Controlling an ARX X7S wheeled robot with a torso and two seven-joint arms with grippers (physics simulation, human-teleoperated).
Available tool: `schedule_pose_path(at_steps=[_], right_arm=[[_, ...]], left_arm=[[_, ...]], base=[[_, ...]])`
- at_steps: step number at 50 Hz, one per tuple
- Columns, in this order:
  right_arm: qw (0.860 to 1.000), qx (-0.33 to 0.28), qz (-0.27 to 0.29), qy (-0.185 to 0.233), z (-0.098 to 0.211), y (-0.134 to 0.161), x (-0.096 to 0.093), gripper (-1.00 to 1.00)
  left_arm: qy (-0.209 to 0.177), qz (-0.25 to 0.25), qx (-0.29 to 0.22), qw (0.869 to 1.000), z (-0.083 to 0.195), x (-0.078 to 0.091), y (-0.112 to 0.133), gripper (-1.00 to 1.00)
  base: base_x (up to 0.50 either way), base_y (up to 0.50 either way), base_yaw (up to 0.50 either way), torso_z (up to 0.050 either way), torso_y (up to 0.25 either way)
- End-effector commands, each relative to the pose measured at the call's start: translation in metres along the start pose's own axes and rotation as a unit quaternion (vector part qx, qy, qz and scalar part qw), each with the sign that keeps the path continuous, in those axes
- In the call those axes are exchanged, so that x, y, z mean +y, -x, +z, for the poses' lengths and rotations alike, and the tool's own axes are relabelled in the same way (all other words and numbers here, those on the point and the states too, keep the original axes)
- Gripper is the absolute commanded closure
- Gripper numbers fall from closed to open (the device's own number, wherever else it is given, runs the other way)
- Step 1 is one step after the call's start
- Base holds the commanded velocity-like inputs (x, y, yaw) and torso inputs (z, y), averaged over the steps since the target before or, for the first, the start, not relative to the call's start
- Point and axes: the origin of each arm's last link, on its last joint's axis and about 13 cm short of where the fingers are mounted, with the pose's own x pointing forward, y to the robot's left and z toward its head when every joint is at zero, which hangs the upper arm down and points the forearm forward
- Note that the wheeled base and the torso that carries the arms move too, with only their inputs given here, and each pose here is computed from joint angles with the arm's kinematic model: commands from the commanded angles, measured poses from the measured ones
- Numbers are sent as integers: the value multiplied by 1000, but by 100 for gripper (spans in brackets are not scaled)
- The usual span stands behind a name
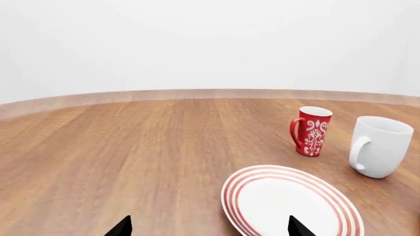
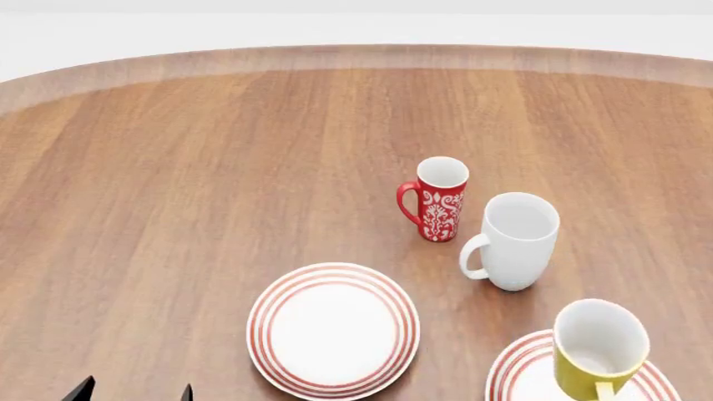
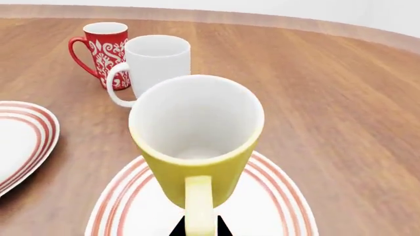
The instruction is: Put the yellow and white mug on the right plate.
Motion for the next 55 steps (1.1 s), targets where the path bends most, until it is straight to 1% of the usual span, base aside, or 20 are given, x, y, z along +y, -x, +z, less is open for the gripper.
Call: schedule_pose_path(at_steps=[1, 35, 55], right_arm=[[1000, 3, 0, -4, -3, -3, -1, 100], [999, 31, -13, -3, -22, -7, -5, 100], [999, 35, -15, -1, -24, -8, -4, 100]], left_arm=[[0, 0, 0, 1000, 0, 0, 0, -100], [-1, -1, 0, 1000, 0, 0, 0, -100], [-1, -1, 0, 1000, 0, 0, 0, -100]], base=[[0, 0, 0, 0, 0], [0, 0, 0, 0, 0], [0, 0, 0, 0, 0]])
